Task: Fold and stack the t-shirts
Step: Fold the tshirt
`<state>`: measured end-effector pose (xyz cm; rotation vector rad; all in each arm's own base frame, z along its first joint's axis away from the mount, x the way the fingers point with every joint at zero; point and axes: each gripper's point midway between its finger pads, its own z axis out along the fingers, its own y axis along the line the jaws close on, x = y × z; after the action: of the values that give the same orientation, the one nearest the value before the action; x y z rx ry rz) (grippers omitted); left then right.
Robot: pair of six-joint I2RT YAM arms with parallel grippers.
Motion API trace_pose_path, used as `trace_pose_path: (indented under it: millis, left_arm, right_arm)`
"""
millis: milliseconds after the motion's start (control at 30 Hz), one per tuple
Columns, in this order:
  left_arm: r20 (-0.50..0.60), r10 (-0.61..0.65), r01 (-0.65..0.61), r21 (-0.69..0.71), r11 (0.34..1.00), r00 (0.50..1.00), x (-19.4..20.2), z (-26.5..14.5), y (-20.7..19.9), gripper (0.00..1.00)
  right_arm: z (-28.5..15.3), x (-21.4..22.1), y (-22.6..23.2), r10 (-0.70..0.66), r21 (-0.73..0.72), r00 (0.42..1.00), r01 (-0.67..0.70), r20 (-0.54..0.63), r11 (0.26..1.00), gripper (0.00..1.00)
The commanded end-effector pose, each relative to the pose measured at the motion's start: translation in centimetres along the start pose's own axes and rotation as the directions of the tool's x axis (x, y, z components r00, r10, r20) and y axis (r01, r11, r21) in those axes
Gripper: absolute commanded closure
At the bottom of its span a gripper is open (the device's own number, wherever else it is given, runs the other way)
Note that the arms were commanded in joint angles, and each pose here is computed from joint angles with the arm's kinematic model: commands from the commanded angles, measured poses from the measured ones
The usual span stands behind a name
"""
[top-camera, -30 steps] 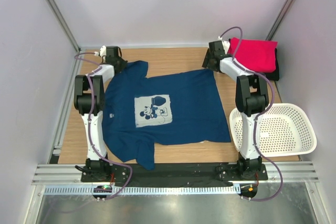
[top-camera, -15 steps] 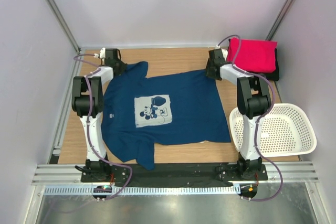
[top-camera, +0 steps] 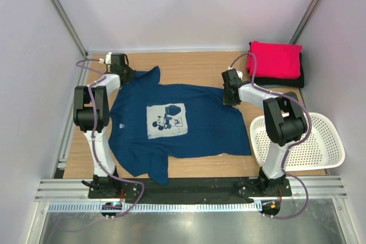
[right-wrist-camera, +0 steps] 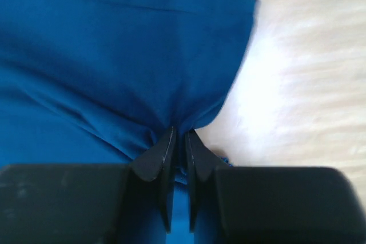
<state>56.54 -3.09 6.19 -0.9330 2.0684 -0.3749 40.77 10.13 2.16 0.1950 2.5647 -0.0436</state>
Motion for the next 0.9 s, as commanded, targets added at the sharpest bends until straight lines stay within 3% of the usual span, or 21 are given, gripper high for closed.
trace_pose_path:
  millis: [0, 67, 100, 167, 233, 433, 867]
  left_arm:
    - [0.043, 0.025, -0.028, 0.056, 0.998, 0.999, -2.0, -2.1, -1.6, 1.0]
    - [0.026, 0.037, -0.039, 0.071, 0.997, 0.999, -1.7, -2.4, -1.8, 1.0]
    - [0.019, 0.042, -0.044, 0.076, 0.996, 0.999, -1.5, -2.4, -1.8, 1.0]
    - [0.001, 0.053, -0.053, 0.088, 0.995, 0.999, -1.1, -2.6, -1.8, 1.0]
    - [-0.01, 0.061, -0.06, 0.085, 0.995, 0.998, -0.6, -2.7, -1.5, 1.0]
    - [-0.011, 0.058, -0.057, 0.082, 0.995, 0.998, -0.5, -2.8, -1.4, 1.0]
    - [-0.019, 0.083, -0.082, 0.075, 0.994, 0.996, -0.4, -2.6, -1.2, 1.0]
  right_arm:
    - [-2.2, 3.0, -0.6, -0.029, 0.03, 0.997, 0.031, -0.067, 0.999, 0.81]
    - [-2.8, 2.6, -1.5, -0.029, 0.069, 0.998, 0.033, -0.055, 0.997, 0.74]
    - [-3.5, 1.4, -1.9, -0.03, 0.097, 0.999, 0.034, -0.042, 0.995, 0.64]
    - [-4.3, -0.4, -2.3, -0.025, 0.122, 1.0, 0.026, -0.016, 0.992, 0.53]
    - [-5.7, -3.9, -2.6, 0.012, 0.118, 1.0, -0.016, 0.026, 0.993, 0.48]
    - [-6.3, -10.8, -3.3, 0.156, 0.092, 0.975, -0.172, 0.159, 0.981, 0.47]
    - [0.8, -10.8, -3.2, 0.151, 0.081, 0.98, -0.162, 0.133, 0.983, 0.5]
